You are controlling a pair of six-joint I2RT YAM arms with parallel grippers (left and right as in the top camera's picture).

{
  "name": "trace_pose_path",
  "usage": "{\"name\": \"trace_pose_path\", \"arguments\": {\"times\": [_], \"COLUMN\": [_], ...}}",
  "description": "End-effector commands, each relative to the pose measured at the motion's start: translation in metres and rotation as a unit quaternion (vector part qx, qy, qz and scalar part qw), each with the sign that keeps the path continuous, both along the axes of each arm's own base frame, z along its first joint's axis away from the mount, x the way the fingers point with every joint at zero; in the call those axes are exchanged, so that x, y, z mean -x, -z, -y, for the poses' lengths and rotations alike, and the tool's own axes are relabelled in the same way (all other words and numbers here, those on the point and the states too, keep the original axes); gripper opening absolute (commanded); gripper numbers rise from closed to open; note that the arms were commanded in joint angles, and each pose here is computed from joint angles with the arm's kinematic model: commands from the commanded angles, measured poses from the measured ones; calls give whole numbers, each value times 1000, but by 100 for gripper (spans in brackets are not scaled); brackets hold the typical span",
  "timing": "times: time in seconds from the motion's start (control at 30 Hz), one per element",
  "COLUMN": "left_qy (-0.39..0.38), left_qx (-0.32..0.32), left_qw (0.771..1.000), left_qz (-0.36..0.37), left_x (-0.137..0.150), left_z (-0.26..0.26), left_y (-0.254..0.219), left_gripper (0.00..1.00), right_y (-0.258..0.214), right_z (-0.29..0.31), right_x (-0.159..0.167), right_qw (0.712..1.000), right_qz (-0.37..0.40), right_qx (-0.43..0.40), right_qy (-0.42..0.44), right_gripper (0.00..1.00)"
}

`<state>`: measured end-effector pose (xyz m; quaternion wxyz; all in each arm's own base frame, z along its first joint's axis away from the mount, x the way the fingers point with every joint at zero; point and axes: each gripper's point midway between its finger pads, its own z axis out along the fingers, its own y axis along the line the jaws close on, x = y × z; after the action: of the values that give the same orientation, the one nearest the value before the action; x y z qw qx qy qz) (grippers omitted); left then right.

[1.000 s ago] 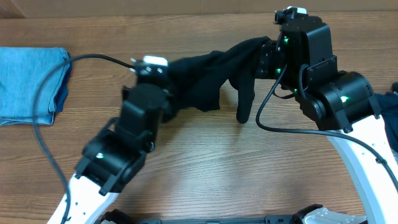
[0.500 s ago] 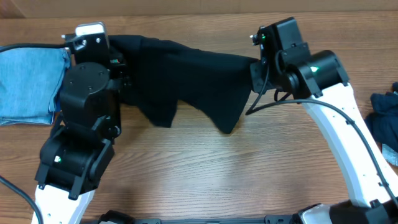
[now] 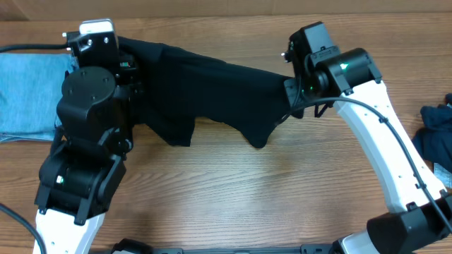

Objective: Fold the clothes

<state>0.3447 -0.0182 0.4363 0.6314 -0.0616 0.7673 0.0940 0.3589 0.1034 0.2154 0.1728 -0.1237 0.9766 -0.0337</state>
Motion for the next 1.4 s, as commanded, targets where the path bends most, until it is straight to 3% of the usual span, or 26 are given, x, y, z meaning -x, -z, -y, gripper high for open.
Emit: {"name": "trace_pose_path", "arguments": {"times": [0.0,0.27,0.43,0.8,1.0,1.13,1.37], "left_qy": [-34,8,20,98,101,109,114], "left_qx": [-2,13,21,25,8,5,7], "left_qw": [999,998,999,995,995,992,990], "left_qz": [32,58,42,-26,25,67,80], "left_x": [2,-1,-17,-127,-171,-181,-186], "left_z": [-19,-5,4,55,53,46,40], "left_y": [-29,-56,-44,13,-41,-81,-90], "left_gripper": [4,4,4,4,4,4,4], "right_y": [1,3,-1,-56,-127,-141,-130], "right_z": [28,16,10,26,59,72,75], "right_x": [-14,-20,-31,-115,-168,-174,-170], "right_qw": [999,998,998,970,913,900,908], "right_qz": [4,-3,21,213,375,399,379], "right_qx": [20,-48,-62,-105,-149,-168,-165], "right_qy": [35,29,26,51,59,57,62], "right_gripper": [8,8,7,4,4,4,4]}}
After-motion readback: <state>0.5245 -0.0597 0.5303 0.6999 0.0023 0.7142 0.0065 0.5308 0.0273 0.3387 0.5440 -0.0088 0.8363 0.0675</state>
